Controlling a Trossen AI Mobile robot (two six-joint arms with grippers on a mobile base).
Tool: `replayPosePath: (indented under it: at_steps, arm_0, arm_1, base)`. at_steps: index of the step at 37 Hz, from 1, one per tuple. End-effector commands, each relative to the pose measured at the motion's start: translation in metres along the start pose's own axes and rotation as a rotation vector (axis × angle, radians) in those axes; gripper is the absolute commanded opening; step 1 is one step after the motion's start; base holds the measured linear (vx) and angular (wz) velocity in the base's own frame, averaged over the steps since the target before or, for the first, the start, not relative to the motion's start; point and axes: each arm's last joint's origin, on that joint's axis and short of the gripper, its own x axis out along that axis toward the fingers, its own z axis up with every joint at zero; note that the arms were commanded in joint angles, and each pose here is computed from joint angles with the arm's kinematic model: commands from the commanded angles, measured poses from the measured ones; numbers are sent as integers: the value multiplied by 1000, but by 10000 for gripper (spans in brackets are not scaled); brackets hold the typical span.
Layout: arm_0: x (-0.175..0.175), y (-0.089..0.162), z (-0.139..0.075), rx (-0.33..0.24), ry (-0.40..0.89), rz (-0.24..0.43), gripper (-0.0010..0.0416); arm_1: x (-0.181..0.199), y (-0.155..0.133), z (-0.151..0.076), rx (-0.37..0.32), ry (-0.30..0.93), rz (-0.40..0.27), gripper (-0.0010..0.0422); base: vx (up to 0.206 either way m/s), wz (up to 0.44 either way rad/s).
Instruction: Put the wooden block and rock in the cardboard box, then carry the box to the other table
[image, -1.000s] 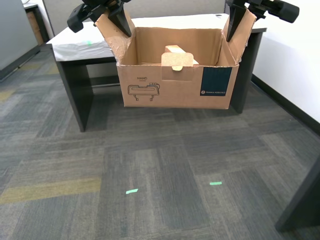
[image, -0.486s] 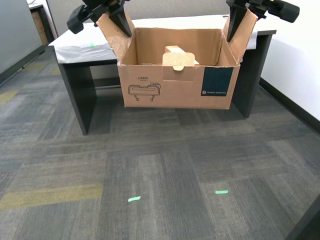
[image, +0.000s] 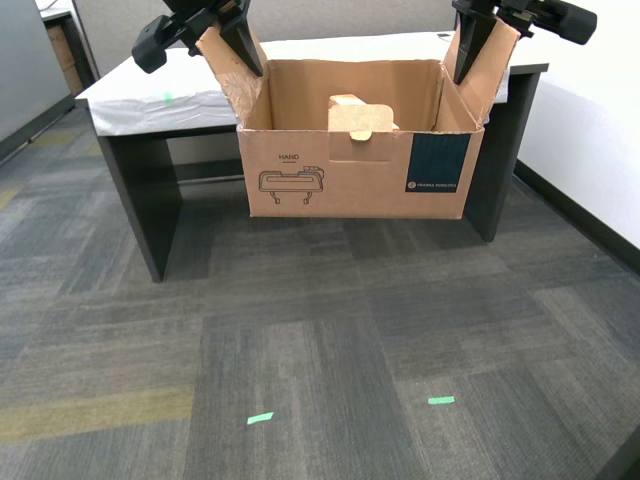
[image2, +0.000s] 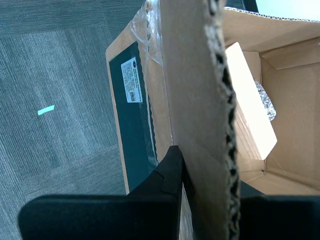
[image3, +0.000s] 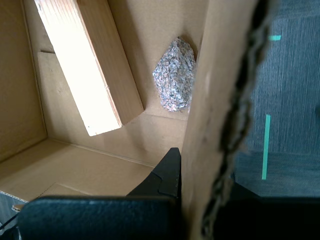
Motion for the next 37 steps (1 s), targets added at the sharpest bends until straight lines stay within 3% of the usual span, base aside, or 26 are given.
replayPosePath:
  at_steps: [1,15,37]
  arm_0:
    - [0,1,0,-12,-2,21,-1]
    - [0,2,1,-14,-10,24,-1]
    - [0,2,1,-9,-10,24,0]
  arm_1:
    - [0,-2,-1,2,11,-25,-1]
    - [0,-2,0,-1,7,-26,-1]
    - [0,-2,0,50,5,-27,-1]
  base:
    - [119,-50]
    - [120,-43]
    - [132,40]
